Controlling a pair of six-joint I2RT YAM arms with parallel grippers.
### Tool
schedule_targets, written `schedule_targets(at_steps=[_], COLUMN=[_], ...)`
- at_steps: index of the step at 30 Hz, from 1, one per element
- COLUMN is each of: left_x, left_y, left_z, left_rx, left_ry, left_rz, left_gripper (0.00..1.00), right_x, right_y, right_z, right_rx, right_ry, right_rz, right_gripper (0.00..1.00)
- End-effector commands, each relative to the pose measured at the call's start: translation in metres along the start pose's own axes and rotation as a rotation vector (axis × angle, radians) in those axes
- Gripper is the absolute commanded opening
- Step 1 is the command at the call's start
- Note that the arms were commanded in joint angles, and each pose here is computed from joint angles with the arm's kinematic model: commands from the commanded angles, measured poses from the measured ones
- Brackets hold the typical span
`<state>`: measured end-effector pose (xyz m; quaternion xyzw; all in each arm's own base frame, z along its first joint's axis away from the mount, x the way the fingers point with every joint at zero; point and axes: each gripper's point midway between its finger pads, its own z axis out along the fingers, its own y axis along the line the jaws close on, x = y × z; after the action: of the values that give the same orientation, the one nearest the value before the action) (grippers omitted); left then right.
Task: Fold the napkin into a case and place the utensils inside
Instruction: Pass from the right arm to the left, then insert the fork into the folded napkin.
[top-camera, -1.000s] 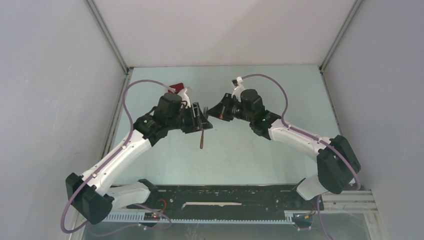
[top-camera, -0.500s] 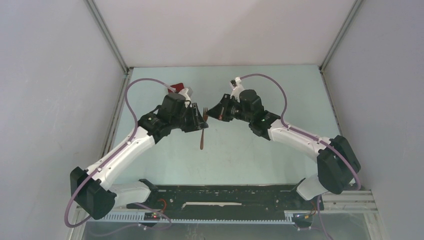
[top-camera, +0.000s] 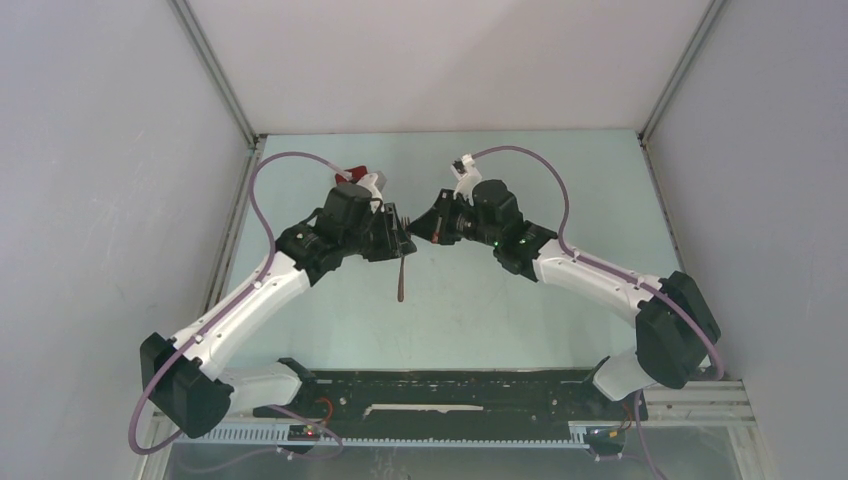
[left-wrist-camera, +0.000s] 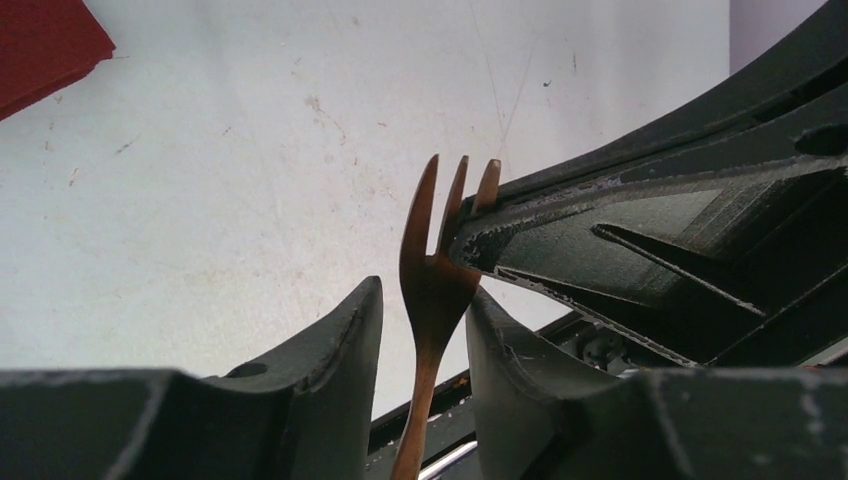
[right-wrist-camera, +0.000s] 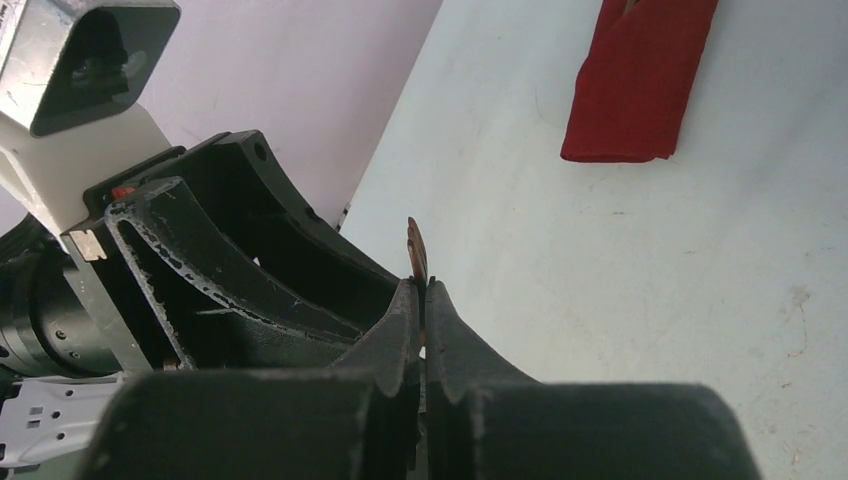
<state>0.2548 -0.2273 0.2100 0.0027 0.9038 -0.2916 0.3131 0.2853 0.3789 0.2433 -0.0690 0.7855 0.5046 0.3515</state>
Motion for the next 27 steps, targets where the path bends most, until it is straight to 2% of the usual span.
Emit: schedule_targets(at_steps=[1, 9, 11, 12, 13, 14, 15, 17, 18, 23, 27], left_x=[-0.028, -0.025, -0.025, -0.027, -0.029, -0.032, -0.034, -0.045, -0.053, -0.114, -0.160], left_y=[-0.005, -0.004, -0.004, -0.002, 0.001, 0.005, 0.010, 0.030, 0.042, 0.112, 0.150], left_z=[-0.016, -0.017, -0.017, -0.018, -0.017, -0.016, -0.013, -0.008, -0.006, 0.007, 0.039], left_rx=[-0.008, 0.004, 0.005, -0.004, -0.019, -0.035, -0.051, -0.120, -0.168, -0.427, -0.504], left_ry=[-0.104, -0.093, -0.097, -0.104, -0.115, -0.127, -0.134, -0.165, -0.196, -0.438, -0.585], left_rz=[0.044, 0.047, 0.057, 0.062, 0.062, 0.061, 0.059, 0.046, 0.035, -0.067, -0.160], left_gripper=[0.43, 0.26, 0.17, 0.03, 0.00, 0.00, 0.00, 0.00, 0.00, 0.00, 0.00], right_x=[-0.016, -0.012, -0.011, -0.011, -0.011, -0.014, -0.019, -0.028, -0.034, -0.046, -0.035], right_y=[0.025, 0.027, 0.027, 0.027, 0.024, 0.019, 0.007, -0.029, -0.049, -0.123, -0.140], right_z=[-0.005, -0.002, -0.001, -0.001, -0.001, -0.001, -0.002, -0.012, -0.020, -0.068, -0.092], right_rx=[-0.050, -0.060, -0.057, -0.059, -0.050, -0.018, 0.038, 0.181, 0.248, 0.487, 0.521], right_ry=[-0.038, -0.030, -0.028, -0.028, -0.026, -0.026, -0.030, -0.036, -0.044, -0.046, -0.019], right_rz=[-0.046, -0.050, -0.053, -0.057, -0.059, -0.055, -0.039, 0.039, 0.077, 0.157, 0.155], right_gripper=[0.00, 0.00, 0.00, 0.00, 0.00, 0.03, 0.19, 0.36, 0.41, 0.43, 0.42])
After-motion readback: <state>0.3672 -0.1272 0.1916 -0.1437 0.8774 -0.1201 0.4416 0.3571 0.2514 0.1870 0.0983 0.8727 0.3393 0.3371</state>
